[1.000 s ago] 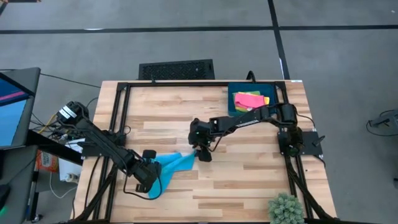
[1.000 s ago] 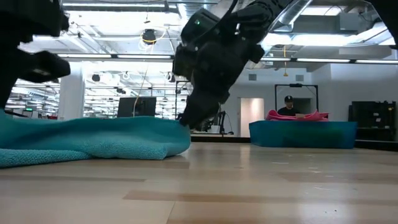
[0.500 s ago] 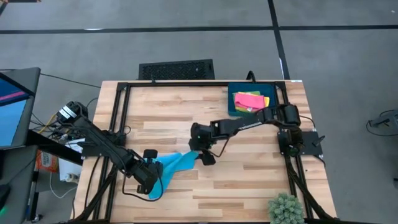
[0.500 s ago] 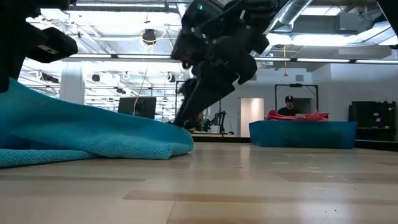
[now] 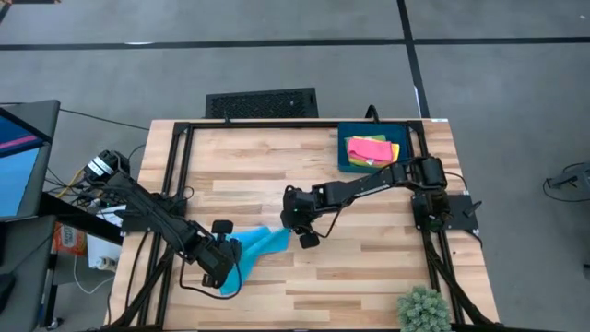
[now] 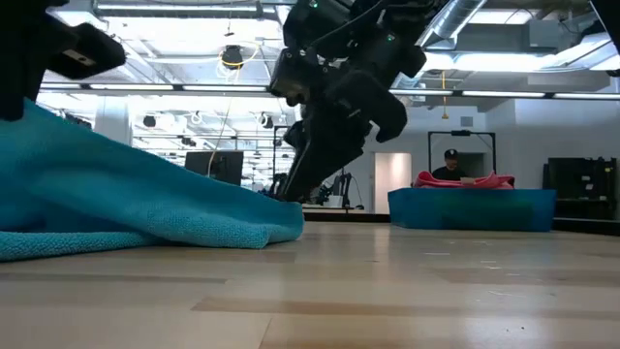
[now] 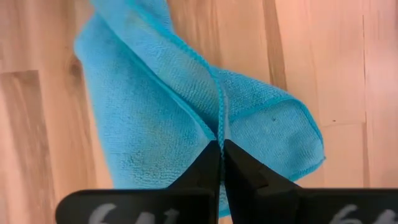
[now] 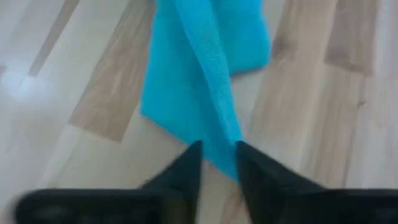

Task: Fold microfiber towels
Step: Fold the light blue microfiber towel

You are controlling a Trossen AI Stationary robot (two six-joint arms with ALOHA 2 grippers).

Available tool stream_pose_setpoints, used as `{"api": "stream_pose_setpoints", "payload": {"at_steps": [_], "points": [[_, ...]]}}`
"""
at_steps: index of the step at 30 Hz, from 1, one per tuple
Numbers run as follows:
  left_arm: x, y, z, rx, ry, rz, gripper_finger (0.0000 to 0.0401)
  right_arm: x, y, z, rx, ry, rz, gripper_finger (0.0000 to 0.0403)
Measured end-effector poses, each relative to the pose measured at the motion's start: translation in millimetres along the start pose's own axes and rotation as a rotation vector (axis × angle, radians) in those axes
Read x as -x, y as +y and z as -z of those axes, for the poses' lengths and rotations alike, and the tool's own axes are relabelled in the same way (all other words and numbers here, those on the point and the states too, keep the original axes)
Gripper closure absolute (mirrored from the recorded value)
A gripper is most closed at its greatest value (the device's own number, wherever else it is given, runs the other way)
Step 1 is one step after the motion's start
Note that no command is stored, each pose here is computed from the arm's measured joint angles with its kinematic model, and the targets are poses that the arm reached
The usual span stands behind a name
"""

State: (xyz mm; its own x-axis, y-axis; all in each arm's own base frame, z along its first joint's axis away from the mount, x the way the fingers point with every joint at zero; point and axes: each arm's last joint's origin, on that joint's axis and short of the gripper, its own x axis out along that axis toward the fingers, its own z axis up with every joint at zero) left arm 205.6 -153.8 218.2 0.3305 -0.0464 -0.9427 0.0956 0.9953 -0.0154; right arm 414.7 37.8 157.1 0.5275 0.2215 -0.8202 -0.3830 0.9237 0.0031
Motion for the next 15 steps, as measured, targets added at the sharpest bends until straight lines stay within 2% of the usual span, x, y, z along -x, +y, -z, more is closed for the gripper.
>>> {"api": "stream_pose_setpoints", "payload": {"at_steps": [3,4,10,15], "points": [[6.0,0.4,-3.2,-0.003,-0.009,-0.032,0.04,0.0,0.6,2.1,-0.001,0.021,-0.007,0.0366],[8.4,0.2,-4.8,-0.004,-0.017,-0.04,0.0401,0.1,0.5,2.5,0.0,0.024,-0.008,0.0383],[28.3,-0.5,-14.6,-0.009,-0.03,-0.073,0.0401,5.2,0.9,0.0,-0.007,0.011,-0.006,0.0397],[40.4,1.1,-18.9,-0.014,-0.044,-0.128,0.0401,10.5,0.4,-2.6,-0.006,-0.004,0.0,0.0391]]}}
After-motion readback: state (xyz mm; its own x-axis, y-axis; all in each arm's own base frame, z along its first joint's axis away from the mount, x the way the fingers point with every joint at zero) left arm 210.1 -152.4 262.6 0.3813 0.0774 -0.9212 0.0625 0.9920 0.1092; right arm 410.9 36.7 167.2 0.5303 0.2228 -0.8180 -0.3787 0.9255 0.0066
